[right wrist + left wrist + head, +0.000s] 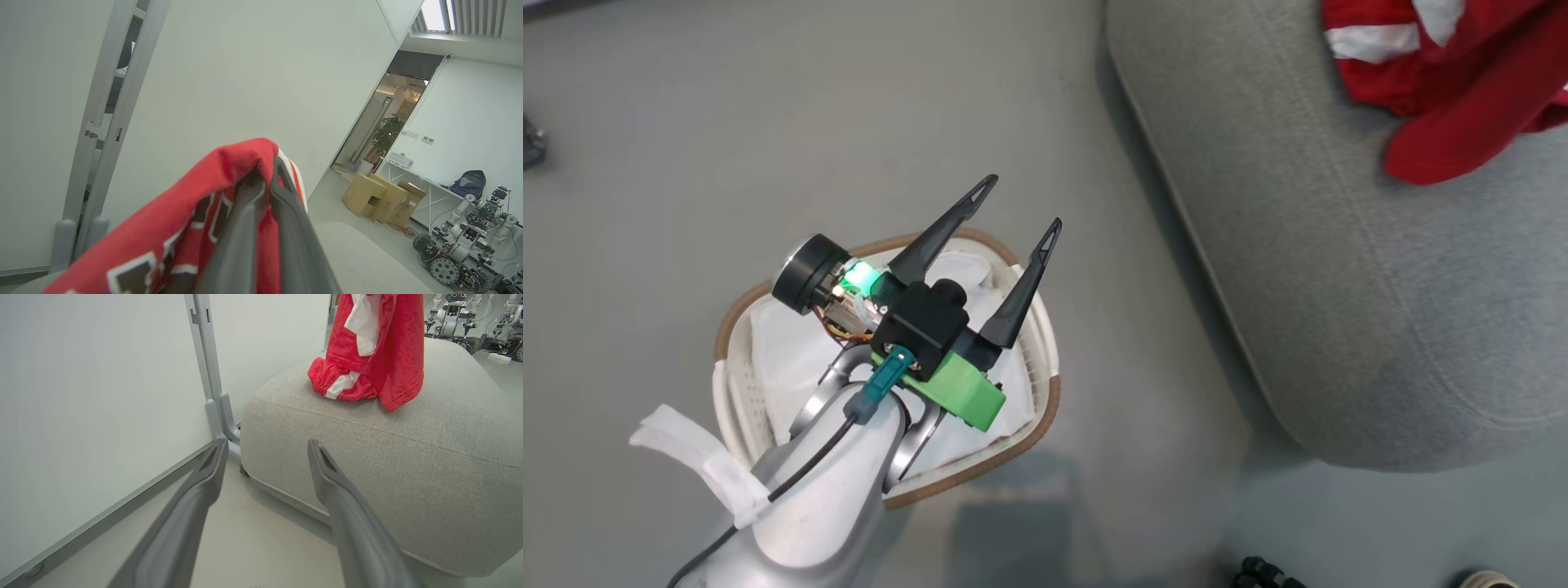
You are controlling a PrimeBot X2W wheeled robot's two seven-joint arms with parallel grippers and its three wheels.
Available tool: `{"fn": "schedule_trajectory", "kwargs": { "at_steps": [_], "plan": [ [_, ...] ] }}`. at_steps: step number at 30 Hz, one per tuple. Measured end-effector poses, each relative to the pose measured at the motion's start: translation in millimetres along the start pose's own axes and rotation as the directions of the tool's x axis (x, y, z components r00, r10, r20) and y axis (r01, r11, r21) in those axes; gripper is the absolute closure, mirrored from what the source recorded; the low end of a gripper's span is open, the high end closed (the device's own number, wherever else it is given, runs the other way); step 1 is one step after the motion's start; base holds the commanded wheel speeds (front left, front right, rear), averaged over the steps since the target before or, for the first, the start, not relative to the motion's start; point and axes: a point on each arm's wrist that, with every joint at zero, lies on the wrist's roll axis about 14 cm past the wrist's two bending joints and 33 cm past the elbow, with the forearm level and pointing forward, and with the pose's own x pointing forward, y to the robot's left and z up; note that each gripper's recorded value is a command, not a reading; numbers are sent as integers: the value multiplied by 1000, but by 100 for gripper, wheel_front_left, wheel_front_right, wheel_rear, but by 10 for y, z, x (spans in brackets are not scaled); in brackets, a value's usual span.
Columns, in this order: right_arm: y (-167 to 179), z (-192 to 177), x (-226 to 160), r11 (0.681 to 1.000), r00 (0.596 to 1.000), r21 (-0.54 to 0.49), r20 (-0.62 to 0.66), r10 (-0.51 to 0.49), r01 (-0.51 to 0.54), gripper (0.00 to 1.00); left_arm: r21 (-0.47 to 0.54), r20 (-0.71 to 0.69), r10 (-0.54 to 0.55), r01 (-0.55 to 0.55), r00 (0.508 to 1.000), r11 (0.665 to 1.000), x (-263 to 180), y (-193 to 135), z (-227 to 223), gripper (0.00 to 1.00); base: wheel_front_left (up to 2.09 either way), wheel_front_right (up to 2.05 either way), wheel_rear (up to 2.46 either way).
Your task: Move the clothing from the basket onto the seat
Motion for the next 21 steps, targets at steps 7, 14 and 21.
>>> {"fn": "schedule_trajectory", "kwargs": {
  "at_steps": [7, 14, 21],
  "plan": [
    [124, -1072, -328, 998, 960, -13, -275, -56, 55, 53, -16, -42, 100, -101, 994, 995, -192, 317, -181, 0, 0, 0, 0],
    [350, -1594, -691, 1000, 913, -6, -408, -28, 27, 0, -18, -87, 214, -216, 973, 976, -435, 598, -312, 0, 0, 0, 0],
    [654, -1556, -1062, 994, 908, 107, -413, 64, -21, 0, -10, -54, 336, -337, 940, 941, -592, 843, -121, 0, 0, 0, 0]
  ]
}}
